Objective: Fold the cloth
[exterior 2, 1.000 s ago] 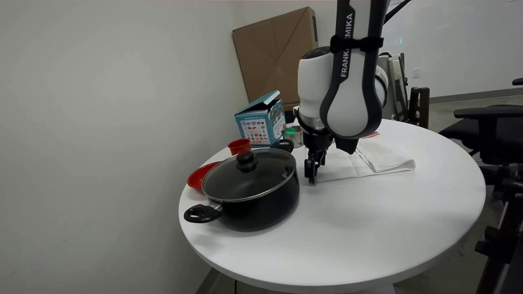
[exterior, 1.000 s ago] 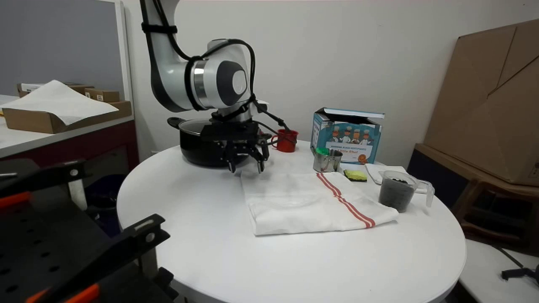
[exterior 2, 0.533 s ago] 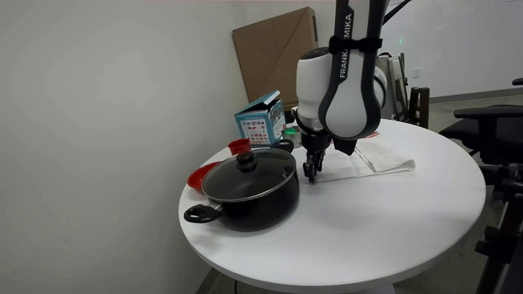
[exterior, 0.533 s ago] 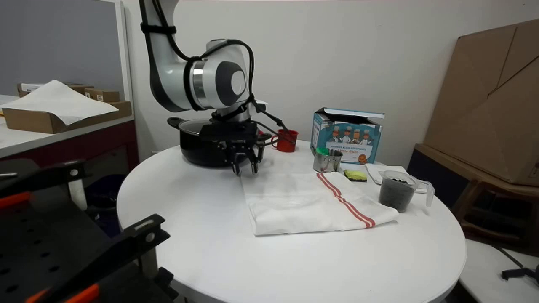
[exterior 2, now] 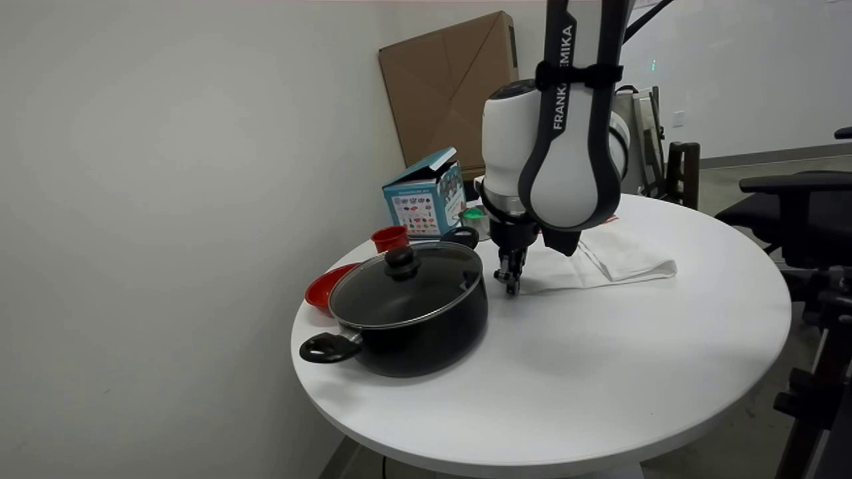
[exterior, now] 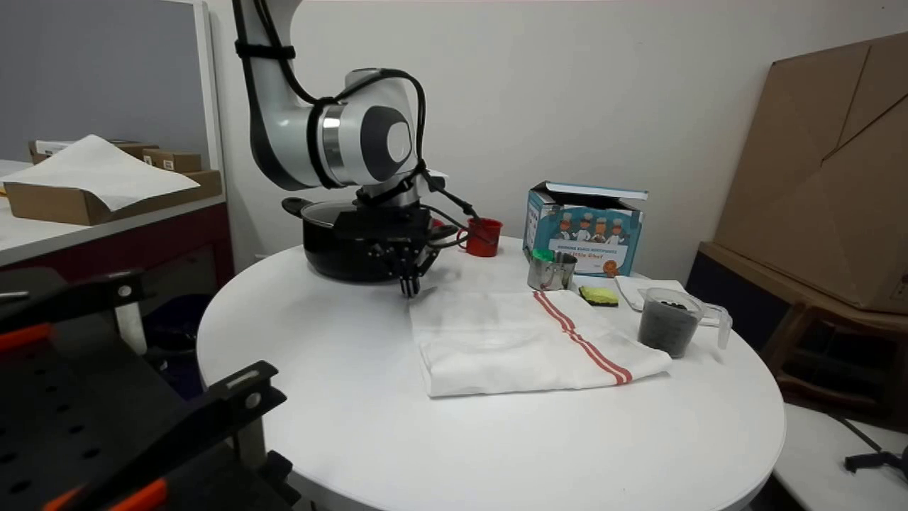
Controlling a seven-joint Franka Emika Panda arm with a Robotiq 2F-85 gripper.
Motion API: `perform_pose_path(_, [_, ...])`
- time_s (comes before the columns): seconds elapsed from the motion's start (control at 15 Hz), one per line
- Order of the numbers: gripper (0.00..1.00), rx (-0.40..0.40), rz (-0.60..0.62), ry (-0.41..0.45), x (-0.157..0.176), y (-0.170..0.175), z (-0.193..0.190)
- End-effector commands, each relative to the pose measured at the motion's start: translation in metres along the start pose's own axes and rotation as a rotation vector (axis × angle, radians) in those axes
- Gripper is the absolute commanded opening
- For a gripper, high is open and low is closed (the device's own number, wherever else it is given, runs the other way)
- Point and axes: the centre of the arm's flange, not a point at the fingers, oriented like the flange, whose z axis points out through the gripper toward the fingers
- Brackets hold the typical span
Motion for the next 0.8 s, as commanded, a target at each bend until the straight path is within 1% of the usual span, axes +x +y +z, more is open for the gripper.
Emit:
perform_pose_path(0.0, [0.07, 0.043, 0.029, 0.031, 0.001, 0.006, -0.013])
perform_pose_path(0.07, [0.09, 0.059, 0.045, 0.041, 0.003, 0.011, -0.02])
perform_pose_path(0.53, [0.08, 0.147, 0.183, 0.111, 0.004, 0.055, -0.072])
perform_pose_path(0.6, [0.08, 0.153, 0.2, 0.104, 0.001, 0.06, -0.078])
perform_pose_path(0.73, [0.08, 0.169, 0.224, 0.058, -0.008, 0.068, -0.09])
